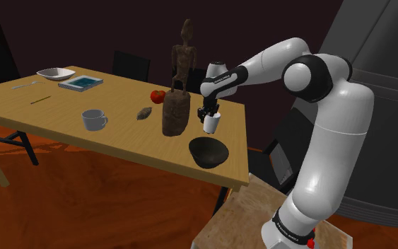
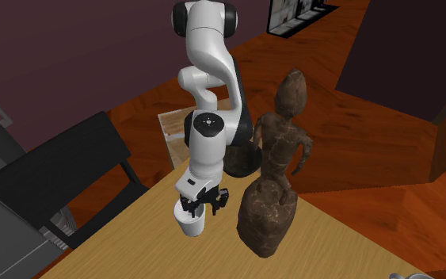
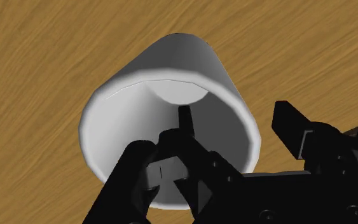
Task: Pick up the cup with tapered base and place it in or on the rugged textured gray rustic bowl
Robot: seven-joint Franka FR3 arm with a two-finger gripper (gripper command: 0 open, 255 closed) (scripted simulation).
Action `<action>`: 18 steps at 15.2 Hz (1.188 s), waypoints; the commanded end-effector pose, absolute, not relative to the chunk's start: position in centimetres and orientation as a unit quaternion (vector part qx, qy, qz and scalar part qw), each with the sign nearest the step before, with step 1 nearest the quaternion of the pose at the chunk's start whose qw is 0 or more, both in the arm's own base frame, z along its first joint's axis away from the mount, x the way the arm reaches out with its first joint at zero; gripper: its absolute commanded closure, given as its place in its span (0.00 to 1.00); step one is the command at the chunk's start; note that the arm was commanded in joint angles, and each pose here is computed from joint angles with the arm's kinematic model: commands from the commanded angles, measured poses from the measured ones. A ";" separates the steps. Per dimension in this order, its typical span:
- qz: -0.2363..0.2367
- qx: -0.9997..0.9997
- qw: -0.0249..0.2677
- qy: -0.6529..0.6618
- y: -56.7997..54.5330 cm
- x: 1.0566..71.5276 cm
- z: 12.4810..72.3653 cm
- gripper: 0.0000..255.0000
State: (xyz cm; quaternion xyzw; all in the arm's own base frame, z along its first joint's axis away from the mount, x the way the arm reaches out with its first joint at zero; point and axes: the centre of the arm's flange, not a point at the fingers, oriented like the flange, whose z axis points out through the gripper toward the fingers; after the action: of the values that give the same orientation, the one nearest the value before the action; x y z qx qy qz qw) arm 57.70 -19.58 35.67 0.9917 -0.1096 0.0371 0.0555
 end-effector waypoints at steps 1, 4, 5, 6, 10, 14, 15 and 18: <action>0.037 0.992 0.055 -0.110 -19.6 57.7 35.7 1.00; 0.037 0.992 0.055 -0.110 -19.6 57.7 35.7 1.00; 0.037 0.992 0.055 -0.110 -19.6 57.7 35.7 1.00; 0.037 0.992 0.055 -0.110 -19.6 57.7 35.7 1.00; 0.037 0.992 0.055 -0.110 -19.6 57.7 36.2 1.00; 0.037 0.992 0.055 -0.110 -19.6 57.7 38.3 1.00; 0.037 0.992 0.055 -0.110 -19.6 57.7 38.8 1.00; 0.037 0.992 0.055 -0.110 -19.6 57.7 40.4 1.00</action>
State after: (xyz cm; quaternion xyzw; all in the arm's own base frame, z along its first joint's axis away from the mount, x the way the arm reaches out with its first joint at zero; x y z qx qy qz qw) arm 57.75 -19.66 39.84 0.9917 -0.1096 0.0371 0.0554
